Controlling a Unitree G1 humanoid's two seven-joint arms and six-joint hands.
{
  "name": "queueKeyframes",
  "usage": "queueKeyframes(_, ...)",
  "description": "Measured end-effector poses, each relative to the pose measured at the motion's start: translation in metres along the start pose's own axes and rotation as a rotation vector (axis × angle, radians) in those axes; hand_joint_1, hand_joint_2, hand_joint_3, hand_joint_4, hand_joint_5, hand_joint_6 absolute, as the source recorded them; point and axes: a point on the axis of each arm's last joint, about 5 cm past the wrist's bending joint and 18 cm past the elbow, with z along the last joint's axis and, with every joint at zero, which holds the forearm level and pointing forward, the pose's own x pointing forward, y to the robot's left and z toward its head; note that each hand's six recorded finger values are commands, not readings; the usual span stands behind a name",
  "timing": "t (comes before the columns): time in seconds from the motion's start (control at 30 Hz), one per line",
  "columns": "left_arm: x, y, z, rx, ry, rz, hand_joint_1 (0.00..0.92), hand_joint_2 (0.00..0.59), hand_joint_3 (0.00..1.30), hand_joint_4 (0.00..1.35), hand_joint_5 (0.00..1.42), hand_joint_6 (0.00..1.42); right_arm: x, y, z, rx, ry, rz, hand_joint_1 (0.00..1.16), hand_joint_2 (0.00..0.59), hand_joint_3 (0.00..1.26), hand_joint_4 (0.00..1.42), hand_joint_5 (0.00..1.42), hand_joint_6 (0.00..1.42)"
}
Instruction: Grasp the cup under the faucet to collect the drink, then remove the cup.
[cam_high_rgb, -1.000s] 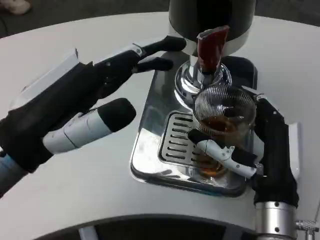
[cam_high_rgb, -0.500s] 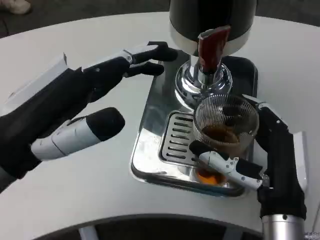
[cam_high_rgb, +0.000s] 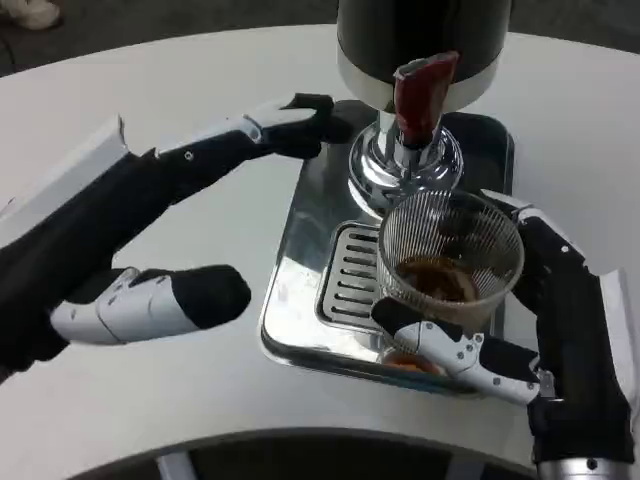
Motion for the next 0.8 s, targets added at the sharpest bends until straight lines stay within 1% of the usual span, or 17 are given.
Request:
queueKeyframes(0.13, -0.007, -0.001, -0.0016, 0.016, 0.013, 0.001, 0.0, 0.056, 0.24, 0.09, 0.18, 0.09, -0.006, -0.0023, 0.0048, 0.006, 0.01, 0.021, 1.02, 0.137, 0.7, 0.78, 0.9, 0.81)
queueKeyframes(0.2, -0.011, -0.001, -0.0018, 0.029, 0.019, 0.001, 0.0, 0.056, 0.24, 0.09, 0.18, 0.09, -0.01, -0.005, 0.0075, 0.004, 0.02, 0.031, 1.02, 0.137, 0.7, 0.78, 0.9, 0.81)
queueKeyframes(0.3, -0.017, -0.001, -0.0013, 0.049, 0.029, 0.002, 0.0, 0.056, 0.24, 0.09, 0.18, 0.09, -0.016, -0.0091, 0.0107, 0.003, 0.031, 0.051, 1.02, 0.137, 0.7, 0.78, 0.9, 0.81)
queueKeyframes(0.37, -0.019, -0.001, -0.0007, 0.06, 0.029, 0.003, 0.0, 0.056, 0.25, 0.09, 0.17, 0.09, -0.018, -0.0104, 0.0117, 0.0, 0.037, 0.062, 1.02, 0.137, 0.7, 0.78, 0.9, 0.81)
queueKeyframes(0.43, -0.022, -0.002, 0.0002, 0.074, 0.027, -0.004, 0.0, 0.056, 0.25, 0.09, 0.17, 0.09, -0.021, -0.0123, 0.0141, -0.002, 0.043, 0.076, 1.02, 0.137, 0.7, 0.78, 0.9, 0.81)
queueKeyframes(0.5, -0.025, -0.002, 0.0008, 0.087, 0.031, -0.014, 0.0, 0.056, 0.25, 0.09, 0.17, 0.09, -0.022, -0.0136, 0.0161, -0.001, 0.044, 0.085, 1.02, 0.137, 0.7, 0.78, 0.9, 0.81)
queueKeyframes(0.63, -0.031, -0.004, 0.0027, 0.11, 0.047, -0.037, 0.0, 0.056, 0.25, 0.09, 0.17, 0.08, -0.024, -0.0174, 0.0224, 0.008, 0.038, 0.099, 1.02, 0.137, 0.7, 0.78, 0.9, 0.81)
queueKeyframes(0.7, -0.036, -0.006, 0.0055, 0.122, 0.06, -0.044, 0.0, 0.056, 0.25, 0.09, 0.17, 0.08, -0.027, -0.0206, 0.0264, 0.013, 0.042, 0.111, 1.02, 0.137, 0.7, 0.78, 0.9, 0.81)
queueKeyframes(0.8, -0.04, -0.008, 0.0091, 0.132, 0.061, -0.058, 0.0, 0.056, 0.25, 0.09, 0.16, 0.08, -0.03, -0.0237, 0.0303, 0.013, 0.046, 0.134, 1.02, 0.137, 0.7, 0.78, 0.9, 0.81)
